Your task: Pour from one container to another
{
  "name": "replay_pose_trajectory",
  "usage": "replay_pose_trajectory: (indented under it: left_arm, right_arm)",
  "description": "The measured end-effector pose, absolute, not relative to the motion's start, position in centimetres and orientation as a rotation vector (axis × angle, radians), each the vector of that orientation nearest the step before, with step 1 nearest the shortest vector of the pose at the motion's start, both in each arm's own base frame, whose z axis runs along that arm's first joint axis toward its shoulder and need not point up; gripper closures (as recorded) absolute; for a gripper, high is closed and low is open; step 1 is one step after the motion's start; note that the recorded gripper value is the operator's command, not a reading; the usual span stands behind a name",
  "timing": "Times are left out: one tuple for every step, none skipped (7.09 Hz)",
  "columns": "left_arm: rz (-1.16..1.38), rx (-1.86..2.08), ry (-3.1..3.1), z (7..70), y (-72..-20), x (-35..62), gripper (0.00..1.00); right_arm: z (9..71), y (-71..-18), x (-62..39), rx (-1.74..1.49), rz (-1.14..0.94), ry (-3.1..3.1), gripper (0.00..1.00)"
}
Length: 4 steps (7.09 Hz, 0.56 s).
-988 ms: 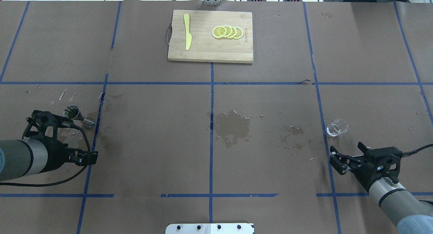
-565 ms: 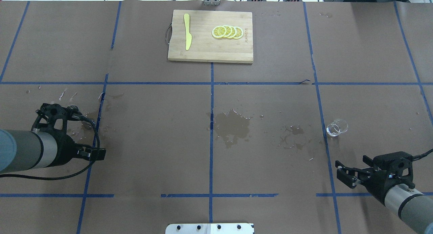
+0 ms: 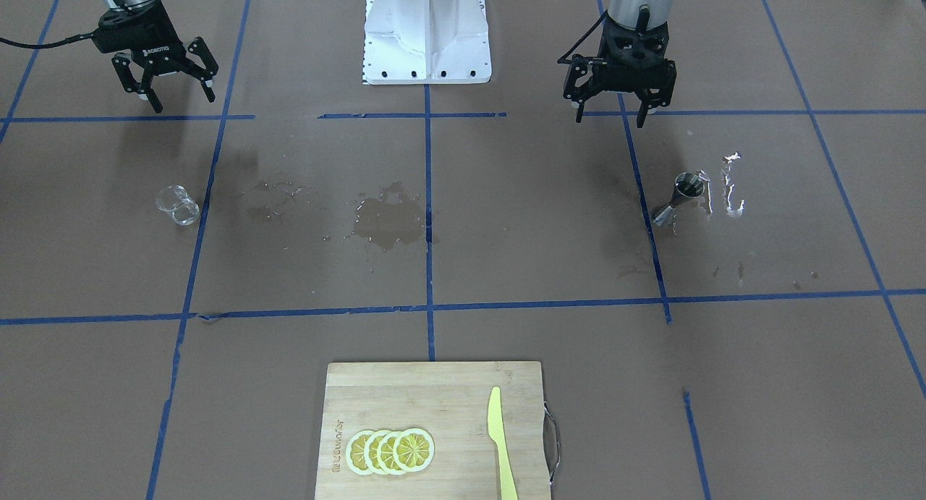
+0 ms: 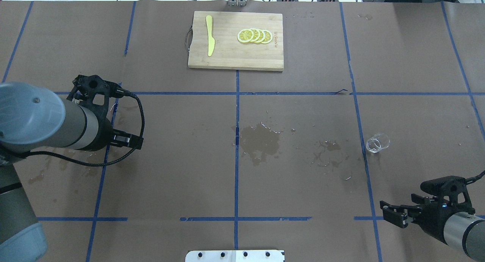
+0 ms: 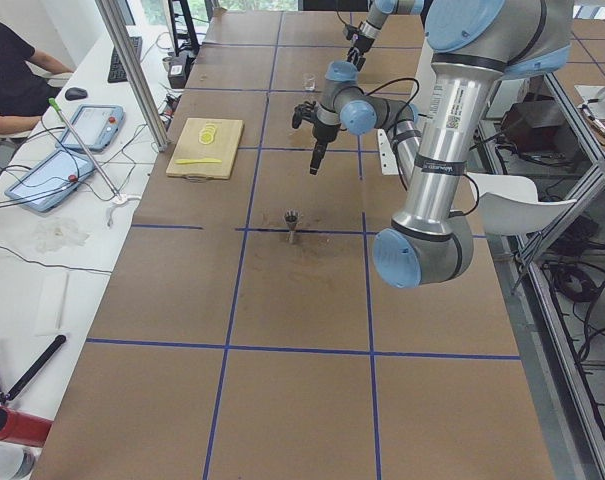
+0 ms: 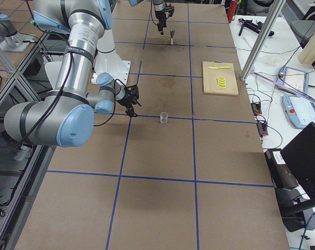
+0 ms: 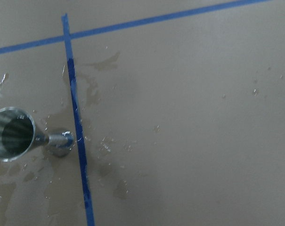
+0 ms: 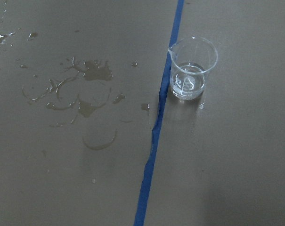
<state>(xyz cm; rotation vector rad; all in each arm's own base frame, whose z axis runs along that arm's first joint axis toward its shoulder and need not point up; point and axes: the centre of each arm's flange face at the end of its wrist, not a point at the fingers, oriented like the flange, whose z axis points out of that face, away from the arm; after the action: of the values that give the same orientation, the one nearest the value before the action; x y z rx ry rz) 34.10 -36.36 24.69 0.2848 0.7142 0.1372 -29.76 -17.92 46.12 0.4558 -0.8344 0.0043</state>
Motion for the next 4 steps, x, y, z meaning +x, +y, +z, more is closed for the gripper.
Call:
replay_pose_trajectory:
  left_arm:
    - [0.178,0.296,0.704,24.6,-38.0,32.8,0.00]
    - [0.230,0.307,0.691,25.0,-39.9,31.4,0.00]
    - [0.272,0.317,0.683,25.6,-42.0,29.6,0.00]
    - [0.308,0.322,0.692,26.2,-44.1,27.2,0.00]
  right_arm:
    - [44.4,-18.8,-29.2,0.394,0.010,-0.808,0.00]
    - [42.7,-20.4,-28.5,0.316,0.027,-0.789,0.00]
    - [41.5,-22.1,-27.9,0.254,0.036,-0.778,0.00]
    - [40.6,-24.3,-26.7,0.213,0.029,-0.776,0.00]
